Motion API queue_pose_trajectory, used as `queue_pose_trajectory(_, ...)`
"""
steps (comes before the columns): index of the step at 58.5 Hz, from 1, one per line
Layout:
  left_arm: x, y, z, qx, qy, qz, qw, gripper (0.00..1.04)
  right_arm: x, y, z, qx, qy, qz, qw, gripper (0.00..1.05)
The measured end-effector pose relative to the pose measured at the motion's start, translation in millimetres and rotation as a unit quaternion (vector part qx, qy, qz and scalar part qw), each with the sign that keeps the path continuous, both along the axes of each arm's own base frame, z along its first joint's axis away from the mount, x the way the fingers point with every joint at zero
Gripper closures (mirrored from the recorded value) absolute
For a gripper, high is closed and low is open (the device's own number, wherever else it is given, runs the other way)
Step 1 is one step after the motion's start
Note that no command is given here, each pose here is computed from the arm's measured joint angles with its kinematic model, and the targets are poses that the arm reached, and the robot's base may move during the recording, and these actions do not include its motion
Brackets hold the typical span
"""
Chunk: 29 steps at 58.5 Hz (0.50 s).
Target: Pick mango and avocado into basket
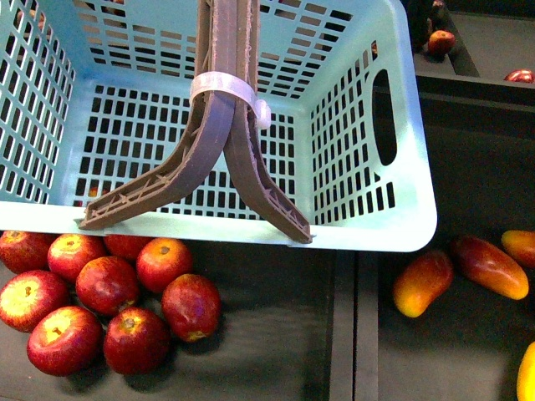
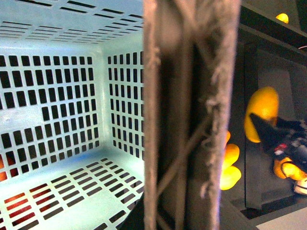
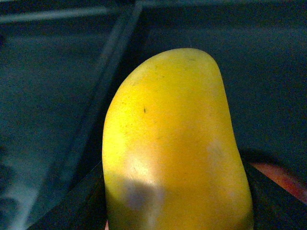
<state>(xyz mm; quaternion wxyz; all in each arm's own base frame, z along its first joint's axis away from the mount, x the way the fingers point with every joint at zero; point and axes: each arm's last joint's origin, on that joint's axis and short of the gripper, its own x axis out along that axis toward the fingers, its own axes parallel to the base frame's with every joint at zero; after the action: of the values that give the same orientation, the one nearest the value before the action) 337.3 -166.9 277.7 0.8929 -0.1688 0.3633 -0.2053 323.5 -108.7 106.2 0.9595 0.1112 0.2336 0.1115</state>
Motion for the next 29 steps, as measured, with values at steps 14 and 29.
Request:
queue_pose_trajectory(14,0,0,0,0.0,0.0,0.0,1.0,0.99,-31,34,84,0.055,-0.075,0.064,0.994,0.4)
queue_pose_trajectory(29,0,0,0,0.0,0.0,0.0,1.0,0.99,-57,97,106,0.047,-0.08,0.138,0.986,0.4)
